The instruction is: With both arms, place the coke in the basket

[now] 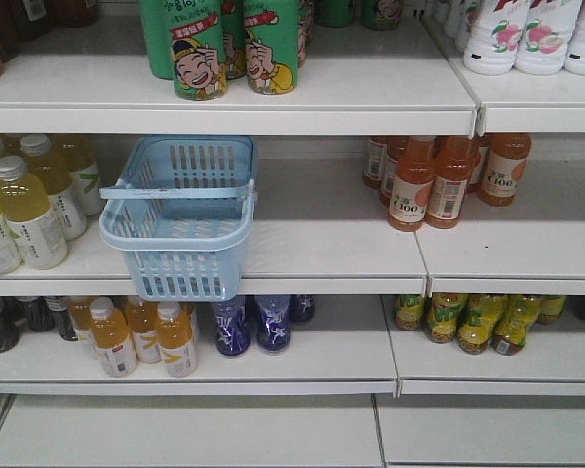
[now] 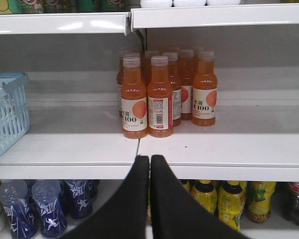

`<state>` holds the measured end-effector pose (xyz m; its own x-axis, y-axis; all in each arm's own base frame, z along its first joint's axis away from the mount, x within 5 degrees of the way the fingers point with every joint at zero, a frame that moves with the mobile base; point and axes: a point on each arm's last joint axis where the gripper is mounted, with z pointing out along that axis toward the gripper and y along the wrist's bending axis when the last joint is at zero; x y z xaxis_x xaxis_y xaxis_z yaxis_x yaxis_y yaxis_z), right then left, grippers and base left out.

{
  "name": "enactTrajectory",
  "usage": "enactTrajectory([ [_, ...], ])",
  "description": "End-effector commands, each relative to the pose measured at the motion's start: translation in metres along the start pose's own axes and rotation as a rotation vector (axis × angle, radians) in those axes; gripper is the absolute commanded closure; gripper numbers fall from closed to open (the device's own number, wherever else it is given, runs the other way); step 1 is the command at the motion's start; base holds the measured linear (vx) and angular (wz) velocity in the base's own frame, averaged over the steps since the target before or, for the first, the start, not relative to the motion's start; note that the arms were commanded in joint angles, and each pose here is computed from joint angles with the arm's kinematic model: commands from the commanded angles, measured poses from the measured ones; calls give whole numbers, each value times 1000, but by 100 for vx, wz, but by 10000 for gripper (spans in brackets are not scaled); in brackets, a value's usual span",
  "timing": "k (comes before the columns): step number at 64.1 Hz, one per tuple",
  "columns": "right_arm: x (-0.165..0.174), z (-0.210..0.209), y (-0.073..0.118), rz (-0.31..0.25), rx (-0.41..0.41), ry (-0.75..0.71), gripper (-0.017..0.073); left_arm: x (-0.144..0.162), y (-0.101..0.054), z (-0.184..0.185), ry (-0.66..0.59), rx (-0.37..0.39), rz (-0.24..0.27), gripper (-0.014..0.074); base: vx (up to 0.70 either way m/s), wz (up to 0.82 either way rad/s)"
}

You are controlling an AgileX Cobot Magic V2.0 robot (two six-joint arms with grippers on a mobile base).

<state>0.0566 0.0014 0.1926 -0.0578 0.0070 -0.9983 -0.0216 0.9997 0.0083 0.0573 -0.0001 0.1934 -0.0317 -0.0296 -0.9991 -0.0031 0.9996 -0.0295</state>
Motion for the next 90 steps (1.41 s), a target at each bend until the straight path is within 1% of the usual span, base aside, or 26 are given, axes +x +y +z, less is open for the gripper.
enactTrajectory([
  [1, -5, -1, 0, -6, 7, -85, 569, -19, 0, -4, -130, 3, 1, 600, 7, 1],
  [76, -5, -1, 0, -6, 7, -85, 569, -19, 0, -4, -130, 3, 1, 600, 1, 0],
  [80, -5, -1, 0, -6, 7, -85, 569, -20, 0, -4, -143, 2, 11, 600, 0, 0],
  [84, -5, -1, 0, -6, 7, -85, 569, -25, 0, -5, -199, 0, 13, 600, 0, 0],
  [90, -5, -1, 0, -6, 7, -85, 569, -29, 0, -6, -243, -1, 13, 600, 0, 0],
])
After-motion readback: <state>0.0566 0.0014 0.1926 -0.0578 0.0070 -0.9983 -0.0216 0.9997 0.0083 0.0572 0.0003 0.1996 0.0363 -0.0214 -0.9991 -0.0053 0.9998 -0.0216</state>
